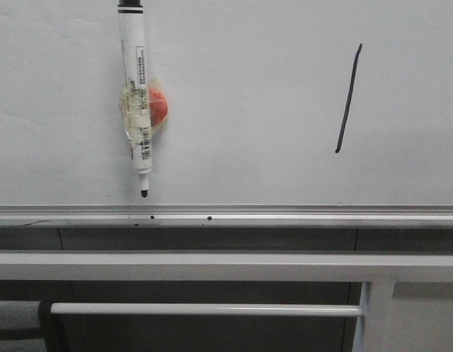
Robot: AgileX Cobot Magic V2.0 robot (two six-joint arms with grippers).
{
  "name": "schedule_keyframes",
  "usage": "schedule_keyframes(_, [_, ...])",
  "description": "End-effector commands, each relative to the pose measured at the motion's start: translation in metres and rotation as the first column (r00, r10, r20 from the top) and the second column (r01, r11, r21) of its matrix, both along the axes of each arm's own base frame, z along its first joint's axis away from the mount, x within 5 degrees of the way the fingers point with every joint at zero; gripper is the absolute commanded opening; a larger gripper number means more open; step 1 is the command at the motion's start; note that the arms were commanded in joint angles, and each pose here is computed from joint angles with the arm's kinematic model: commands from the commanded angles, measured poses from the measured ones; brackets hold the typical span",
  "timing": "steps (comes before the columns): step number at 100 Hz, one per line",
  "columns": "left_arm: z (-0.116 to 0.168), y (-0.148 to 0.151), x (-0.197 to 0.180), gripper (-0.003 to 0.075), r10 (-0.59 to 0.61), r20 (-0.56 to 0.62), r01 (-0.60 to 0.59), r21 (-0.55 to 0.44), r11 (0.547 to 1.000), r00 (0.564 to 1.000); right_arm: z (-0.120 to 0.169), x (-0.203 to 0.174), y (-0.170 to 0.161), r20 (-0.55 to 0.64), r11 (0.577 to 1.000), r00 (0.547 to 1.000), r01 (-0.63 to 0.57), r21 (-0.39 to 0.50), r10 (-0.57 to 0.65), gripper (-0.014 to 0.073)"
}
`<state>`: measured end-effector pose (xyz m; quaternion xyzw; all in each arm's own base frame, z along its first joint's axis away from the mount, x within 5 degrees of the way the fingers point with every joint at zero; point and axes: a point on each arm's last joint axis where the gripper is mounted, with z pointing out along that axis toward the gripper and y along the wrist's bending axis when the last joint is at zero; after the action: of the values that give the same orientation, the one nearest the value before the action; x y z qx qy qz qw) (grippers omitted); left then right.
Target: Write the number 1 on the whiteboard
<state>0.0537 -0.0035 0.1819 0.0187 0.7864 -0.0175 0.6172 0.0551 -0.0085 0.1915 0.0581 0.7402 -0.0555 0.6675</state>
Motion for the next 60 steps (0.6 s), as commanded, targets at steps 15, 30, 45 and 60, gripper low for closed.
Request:
schedule_keyframes(15, [0.006, 0.0, 0.0, -0.002, 0.007, 0.091, -0.005, -0.016, 1.0, 0.996, -0.009, 0.0, -0.001, -0.026, 1.0, 0.999, 0.029, 0.009, -0.029, -0.0043])
schedule_keyframes(30, [0.006, 0.0, 0.0, -0.002, 0.007, 0.091, -0.005, -0.016, 1.0, 0.996, -0.015, -0.001, -0.001, -0.098, 1.0, 0.995, 0.026, 0.016, -0.024, -0.0043])
schedule_keyframes(45, [0.006, 0.0, 0.0, -0.002, 0.007, 0.091, -0.005, -0.016, 1.0, 0.996, -0.017, -0.002, -0.001, -0.118, 0.999, 0.993, 0.026, 0.019, -0.023, -0.0043])
schedule_keyframes(60, [0.006, 0.0, 0.0, -0.002, 0.007, 0.091, -0.005, -0.016, 1.0, 0.996, -0.019, -0.002, -0.001, -0.138, 0.999, 0.99, 0.029, 0.039, -0.023, -0.0043])
